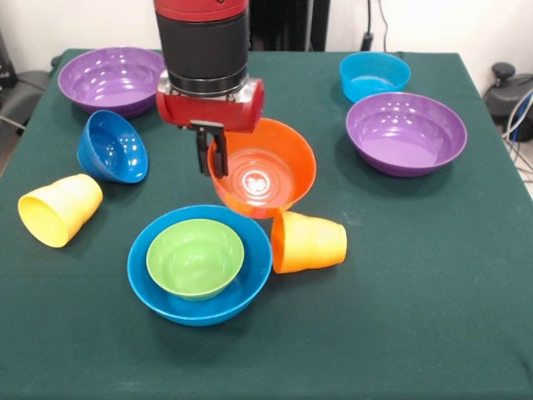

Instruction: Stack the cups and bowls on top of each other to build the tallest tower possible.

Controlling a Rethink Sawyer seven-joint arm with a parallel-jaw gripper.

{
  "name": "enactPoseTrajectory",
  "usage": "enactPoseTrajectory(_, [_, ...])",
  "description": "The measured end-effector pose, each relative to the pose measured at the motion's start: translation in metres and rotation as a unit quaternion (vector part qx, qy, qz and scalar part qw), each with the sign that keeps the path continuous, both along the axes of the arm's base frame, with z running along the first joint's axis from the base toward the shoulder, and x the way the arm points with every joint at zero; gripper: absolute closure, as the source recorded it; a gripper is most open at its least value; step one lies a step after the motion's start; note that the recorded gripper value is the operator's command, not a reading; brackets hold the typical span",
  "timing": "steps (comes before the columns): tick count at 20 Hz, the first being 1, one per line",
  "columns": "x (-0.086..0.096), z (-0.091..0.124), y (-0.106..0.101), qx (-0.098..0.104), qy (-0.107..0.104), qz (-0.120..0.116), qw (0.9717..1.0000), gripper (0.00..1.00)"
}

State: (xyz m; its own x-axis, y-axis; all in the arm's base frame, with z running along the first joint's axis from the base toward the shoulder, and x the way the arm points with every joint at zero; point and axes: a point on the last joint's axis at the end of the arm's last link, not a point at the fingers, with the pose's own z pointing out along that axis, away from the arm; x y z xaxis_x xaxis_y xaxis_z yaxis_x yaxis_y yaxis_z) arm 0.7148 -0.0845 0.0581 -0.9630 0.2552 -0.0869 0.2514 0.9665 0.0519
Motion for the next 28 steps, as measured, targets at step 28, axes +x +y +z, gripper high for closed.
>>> enactPoseTrajectory(28, [0.074, 0.000, -0.005, -0.011, -0.021, -0.001, 0.9997, 1.00])
